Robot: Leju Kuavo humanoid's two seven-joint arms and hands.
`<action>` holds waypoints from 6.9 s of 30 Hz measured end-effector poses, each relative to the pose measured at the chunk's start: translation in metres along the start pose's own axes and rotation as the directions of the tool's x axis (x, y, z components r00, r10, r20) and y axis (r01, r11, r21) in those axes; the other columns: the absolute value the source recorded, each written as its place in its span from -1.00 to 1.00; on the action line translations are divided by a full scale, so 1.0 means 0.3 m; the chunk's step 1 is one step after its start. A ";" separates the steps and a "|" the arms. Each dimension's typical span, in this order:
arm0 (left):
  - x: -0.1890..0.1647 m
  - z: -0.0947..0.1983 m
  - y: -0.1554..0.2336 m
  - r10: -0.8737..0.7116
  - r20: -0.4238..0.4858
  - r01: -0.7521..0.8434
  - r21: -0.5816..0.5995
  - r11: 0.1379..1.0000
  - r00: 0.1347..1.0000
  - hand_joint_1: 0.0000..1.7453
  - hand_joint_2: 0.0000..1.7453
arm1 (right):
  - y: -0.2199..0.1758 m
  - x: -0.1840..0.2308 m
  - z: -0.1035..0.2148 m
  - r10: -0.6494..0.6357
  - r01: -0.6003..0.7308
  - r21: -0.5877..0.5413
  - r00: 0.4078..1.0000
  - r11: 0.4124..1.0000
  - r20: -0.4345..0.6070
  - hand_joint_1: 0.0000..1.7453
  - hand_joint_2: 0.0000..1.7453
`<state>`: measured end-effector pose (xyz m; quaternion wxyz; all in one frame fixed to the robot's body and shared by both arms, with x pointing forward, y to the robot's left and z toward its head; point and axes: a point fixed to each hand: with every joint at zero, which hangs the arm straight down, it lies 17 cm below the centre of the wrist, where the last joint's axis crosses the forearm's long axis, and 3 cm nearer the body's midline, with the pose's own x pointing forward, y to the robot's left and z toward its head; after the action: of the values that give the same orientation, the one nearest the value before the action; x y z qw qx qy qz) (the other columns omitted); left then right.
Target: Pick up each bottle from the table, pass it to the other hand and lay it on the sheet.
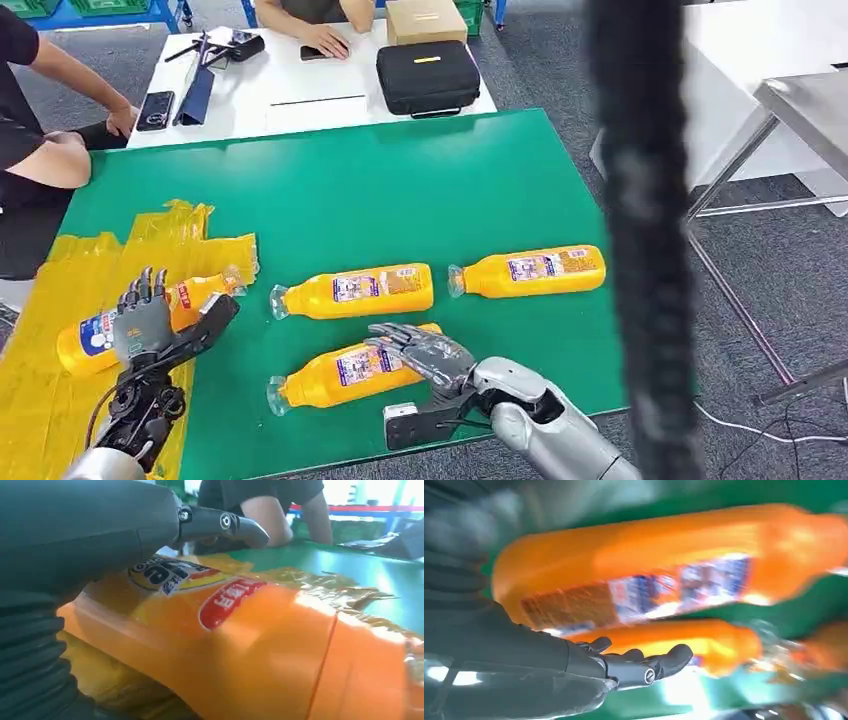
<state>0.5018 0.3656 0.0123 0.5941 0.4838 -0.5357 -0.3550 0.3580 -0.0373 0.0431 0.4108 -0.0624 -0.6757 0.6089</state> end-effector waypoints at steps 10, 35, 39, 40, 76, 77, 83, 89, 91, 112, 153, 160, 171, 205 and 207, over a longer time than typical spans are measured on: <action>0.097 0.026 0.097 0.522 0.073 -0.526 0.065 0.848 0.850 -1.00 -1.00 | 0.033 -0.131 0.033 0.168 -0.170 -0.003 0.975 0.985 -0.144 -1.00 1.00; 0.309 0.173 0.338 0.818 0.294 -0.859 0.022 0.512 0.495 -1.00 -1.00 | 0.099 -0.221 0.018 0.156 -0.143 0.092 0.975 0.985 -0.160 1.00 1.00; 0.336 0.177 0.308 0.917 0.234 -0.933 -0.080 0.350 0.323 -1.00 -1.00 | 0.104 -0.231 0.010 0.143 -0.127 0.100 0.975 0.987 -0.168 1.00 1.00; 0.346 0.181 0.308 0.937 0.224 -0.949 -0.107 0.297 0.268 -1.00 -1.00 | 0.102 -0.231 0.008 0.126 -0.111 0.095 0.977 0.989 -0.169 1.00 1.00; 0.436 0.261 0.293 0.960 0.149 -0.952 -0.233 -0.197 -0.235 -1.00 1.00 | -0.596 -0.124 -0.069 -0.477 0.537 -0.494 0.841 0.684 0.254 1.00 1.00; 0.472 0.269 0.292 0.956 0.138 -0.941 -0.258 -0.217 -0.258 -1.00 1.00 | -0.604 -0.113 -0.100 -0.476 0.536 -0.499 0.842 0.681 0.255 1.00 1.00; 0.673 0.311 0.295 0.939 0.077 -0.880 -0.382 -0.283 -0.335 -1.00 1.00 | -0.597 -0.073 -0.243 -0.503 0.550 -0.499 0.830 0.670 0.239 1.00 1.00; 0.739 0.312 0.307 0.935 0.069 -0.860 -0.420 -0.289 -0.348 -1.00 1.00 | -0.541 -0.058 -0.298 -0.537 0.570 -0.468 0.815 0.675 0.219 1.00 1.00; 0.746 0.307 0.310 0.935 0.071 -0.859 -0.424 -0.288 -0.348 -1.00 1.00 | -0.519 -0.049 -0.315 -0.541 0.570 -0.452 0.815 0.686 0.208 1.00 1.00; 0.791 0.283 0.323 0.934 0.075 -0.852 -0.438 -0.285 -0.351 -1.00 1.00 | -0.194 0.197 -0.474 -0.555 0.552 -0.215 0.830 0.806 0.052 1.00 1.00; 0.665 0.287 0.353 0.954 0.205 -0.940 -0.306 -0.150 -0.219 1.00 1.00 | -0.073 0.328 -0.502 -0.444 0.447 -0.077 0.894 0.891 0.053 -1.00 -1.00; 0.437 0.202 0.579 0.638 0.498 -0.806 0.281 0.521 0.587 1.00 1.00 | -0.240 0.236 -0.460 -0.475 0.491 -0.169 0.871 0.855 0.127 -1.00 -1.00; 0.260 0.084 0.627 -0.051 0.301 -0.131 0.554 0.822 0.952 1.00 1.00 | -0.519 0.054 -0.336 -0.438 0.470 -0.358 0.882 0.807 0.172 -1.00 -1.00; 0.040 -0.156 0.084 0.182 -0.054 -0.186 -0.081 0.979 0.982 -1.00 -1.00 | -0.354 -0.171 -0.388 -0.038 0.014 -0.104 0.973 0.994 -0.229 -1.00 1.00; 0.081 -0.157 0.080 0.268 -0.020 -0.268 -0.100 0.958 0.963 -1.00 -1.00 | -0.322 -0.196 -0.384 -0.009 -0.010 -0.070 0.964 0.997 -0.266 -1.00 1.00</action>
<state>0.5498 0.3585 0.0443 0.6623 0.3769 -0.5756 -0.2967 0.5095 -0.0070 0.0904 0.4952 -0.1586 -0.6356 0.5707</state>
